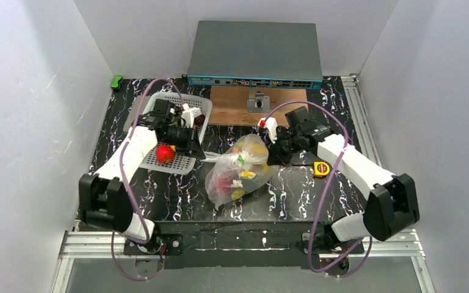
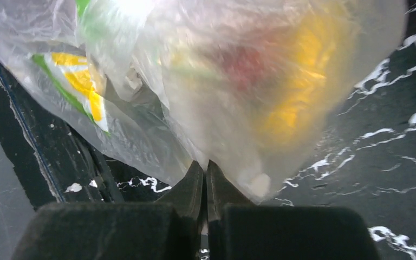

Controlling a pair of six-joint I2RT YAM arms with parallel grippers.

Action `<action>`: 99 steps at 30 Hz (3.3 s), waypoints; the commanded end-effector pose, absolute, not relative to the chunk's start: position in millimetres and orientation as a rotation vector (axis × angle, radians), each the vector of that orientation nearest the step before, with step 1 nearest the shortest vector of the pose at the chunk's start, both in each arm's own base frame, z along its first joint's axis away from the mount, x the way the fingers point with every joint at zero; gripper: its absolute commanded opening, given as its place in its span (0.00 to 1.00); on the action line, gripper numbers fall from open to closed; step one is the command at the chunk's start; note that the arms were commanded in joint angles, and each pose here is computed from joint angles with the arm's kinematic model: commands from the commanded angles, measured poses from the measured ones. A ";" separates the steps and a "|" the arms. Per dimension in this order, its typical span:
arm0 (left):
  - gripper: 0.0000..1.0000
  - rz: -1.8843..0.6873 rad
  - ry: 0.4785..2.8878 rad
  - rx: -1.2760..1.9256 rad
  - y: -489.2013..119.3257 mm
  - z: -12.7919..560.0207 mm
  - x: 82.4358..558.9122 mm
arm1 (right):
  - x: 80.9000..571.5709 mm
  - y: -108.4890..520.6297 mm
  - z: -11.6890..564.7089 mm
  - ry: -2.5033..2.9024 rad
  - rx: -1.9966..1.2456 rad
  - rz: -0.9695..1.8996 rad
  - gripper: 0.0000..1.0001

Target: Place the fake fruits into the plastic bag and tie a complex knot

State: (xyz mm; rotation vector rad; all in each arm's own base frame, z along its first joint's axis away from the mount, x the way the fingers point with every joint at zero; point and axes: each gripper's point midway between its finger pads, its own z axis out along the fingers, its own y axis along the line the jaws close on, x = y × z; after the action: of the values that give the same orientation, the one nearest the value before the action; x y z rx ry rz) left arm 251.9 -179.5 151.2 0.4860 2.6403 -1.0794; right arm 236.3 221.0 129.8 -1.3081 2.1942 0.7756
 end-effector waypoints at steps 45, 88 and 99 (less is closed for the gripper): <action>0.81 -0.869 2.160 1.243 -182.2 159.0 230.4 | 238.5 181.3 136.1 2.140 -1.422 0.714 0.63; 0.00 -0.666 2.424 1.137 -113.1 123.7 207.5 | 234.4 136.1 109.9 2.254 -1.360 0.604 0.28; 0.98 -0.663 2.342 1.089 -122.8 187.6 195.2 | 230.8 144.9 180.9 2.155 -1.221 0.611 0.98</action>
State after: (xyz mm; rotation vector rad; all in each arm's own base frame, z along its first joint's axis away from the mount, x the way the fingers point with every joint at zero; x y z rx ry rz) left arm 199.6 -123.8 151.2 1.1409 2.3528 -0.6705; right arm 228.4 140.4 127.9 -1.2947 2.2502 0.6353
